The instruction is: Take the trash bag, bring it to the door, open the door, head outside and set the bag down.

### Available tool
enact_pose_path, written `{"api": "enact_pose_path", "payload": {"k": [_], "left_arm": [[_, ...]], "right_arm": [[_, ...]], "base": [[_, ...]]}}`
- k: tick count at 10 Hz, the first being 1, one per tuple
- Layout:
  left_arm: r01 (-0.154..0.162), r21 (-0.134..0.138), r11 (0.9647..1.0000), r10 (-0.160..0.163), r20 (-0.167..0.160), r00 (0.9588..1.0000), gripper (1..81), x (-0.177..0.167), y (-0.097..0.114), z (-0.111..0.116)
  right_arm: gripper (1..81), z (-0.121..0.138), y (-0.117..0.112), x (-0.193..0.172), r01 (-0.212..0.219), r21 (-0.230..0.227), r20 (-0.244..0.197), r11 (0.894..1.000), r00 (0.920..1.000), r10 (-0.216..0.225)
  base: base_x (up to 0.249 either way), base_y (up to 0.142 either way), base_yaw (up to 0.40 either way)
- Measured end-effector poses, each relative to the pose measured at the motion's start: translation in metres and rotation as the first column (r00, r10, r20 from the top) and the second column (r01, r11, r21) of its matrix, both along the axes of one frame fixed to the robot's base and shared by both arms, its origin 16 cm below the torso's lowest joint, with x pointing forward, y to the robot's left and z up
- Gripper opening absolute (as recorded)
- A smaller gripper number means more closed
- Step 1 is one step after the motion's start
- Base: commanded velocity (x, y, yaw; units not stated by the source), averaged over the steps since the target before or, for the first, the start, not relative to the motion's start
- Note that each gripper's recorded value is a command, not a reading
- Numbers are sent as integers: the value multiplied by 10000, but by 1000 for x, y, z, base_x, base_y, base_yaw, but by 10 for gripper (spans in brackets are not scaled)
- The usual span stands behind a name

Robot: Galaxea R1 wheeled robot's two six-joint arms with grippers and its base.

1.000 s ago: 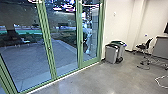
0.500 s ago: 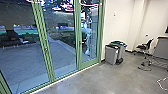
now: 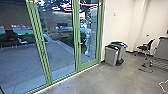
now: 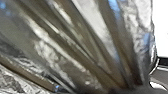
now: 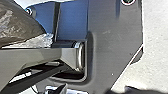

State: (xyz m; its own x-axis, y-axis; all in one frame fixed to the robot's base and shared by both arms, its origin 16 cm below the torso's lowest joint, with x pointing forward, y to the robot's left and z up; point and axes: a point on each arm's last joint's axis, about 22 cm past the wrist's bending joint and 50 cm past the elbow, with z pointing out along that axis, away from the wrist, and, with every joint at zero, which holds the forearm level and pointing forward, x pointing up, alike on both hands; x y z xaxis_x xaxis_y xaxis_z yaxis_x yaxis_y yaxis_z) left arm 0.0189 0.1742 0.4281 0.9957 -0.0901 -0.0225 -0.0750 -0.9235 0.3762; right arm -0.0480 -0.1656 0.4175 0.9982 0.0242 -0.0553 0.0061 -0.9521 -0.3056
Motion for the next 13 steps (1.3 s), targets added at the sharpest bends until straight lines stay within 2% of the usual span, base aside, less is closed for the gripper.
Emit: {"api": "enact_pose_path", "payload": {"k": [13], "left_arm": [[4,-21,10000,-4,9,10000,10,0,-2,0]], "right_arm": [[811,0,0,2,33,-10,103,10000,9999,-33]], "base": [[160,-76,0]]}}
